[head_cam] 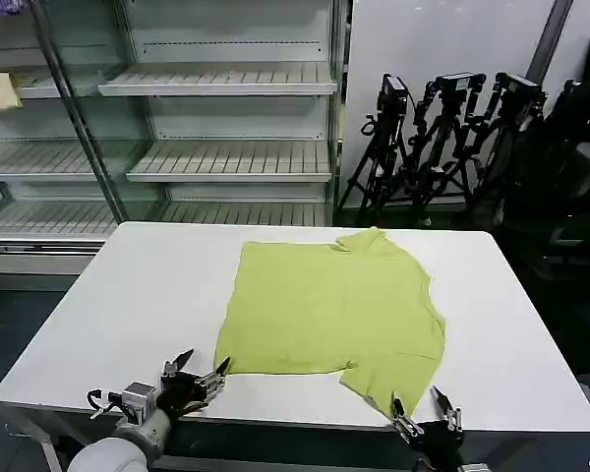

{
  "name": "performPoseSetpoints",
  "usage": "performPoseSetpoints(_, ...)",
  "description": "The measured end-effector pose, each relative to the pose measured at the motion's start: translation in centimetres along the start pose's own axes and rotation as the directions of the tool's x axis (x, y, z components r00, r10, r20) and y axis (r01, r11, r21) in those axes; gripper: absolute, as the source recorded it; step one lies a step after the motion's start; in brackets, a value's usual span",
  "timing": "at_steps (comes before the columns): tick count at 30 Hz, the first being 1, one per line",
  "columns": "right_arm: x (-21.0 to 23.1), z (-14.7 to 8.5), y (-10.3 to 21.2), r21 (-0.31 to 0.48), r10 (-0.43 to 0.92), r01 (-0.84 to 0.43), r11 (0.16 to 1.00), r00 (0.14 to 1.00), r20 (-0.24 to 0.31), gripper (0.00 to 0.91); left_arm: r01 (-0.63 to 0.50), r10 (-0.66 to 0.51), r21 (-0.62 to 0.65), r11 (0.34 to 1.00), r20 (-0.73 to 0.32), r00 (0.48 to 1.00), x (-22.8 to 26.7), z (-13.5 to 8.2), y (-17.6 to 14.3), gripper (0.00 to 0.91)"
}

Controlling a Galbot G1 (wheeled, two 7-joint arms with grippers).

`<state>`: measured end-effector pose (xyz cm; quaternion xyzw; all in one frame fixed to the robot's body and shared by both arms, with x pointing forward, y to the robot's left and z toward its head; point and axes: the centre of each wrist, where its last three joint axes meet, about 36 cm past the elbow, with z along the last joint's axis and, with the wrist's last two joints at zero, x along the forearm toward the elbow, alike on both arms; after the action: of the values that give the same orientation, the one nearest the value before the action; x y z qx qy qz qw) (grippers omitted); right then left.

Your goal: Fold and organize the clothes.

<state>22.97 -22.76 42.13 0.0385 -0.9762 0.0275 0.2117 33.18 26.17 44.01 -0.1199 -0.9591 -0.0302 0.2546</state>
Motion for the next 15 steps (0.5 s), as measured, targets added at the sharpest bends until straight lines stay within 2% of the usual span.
performPoseSetpoints(8, -0.1, -0.4, -0.3, -0.012, -0.014, 0.014, 1.0, 1.0, 0.021, 0.0, -0.043, 0.043, 0.003, 0.999, -0.004, 0.999, 0.3, -0.1, -0.8, 0.01)
performPoseSetpoints(15, -0.6, -1.9, -0.8, -0.033, -0.017, 0.019, 0.999, 0.997, 0.077, 0.0, -0.077, 0.077, -0.012, 0.997, 0.01, 0.997, 0.3, -0.7, -1.1, 0.01)
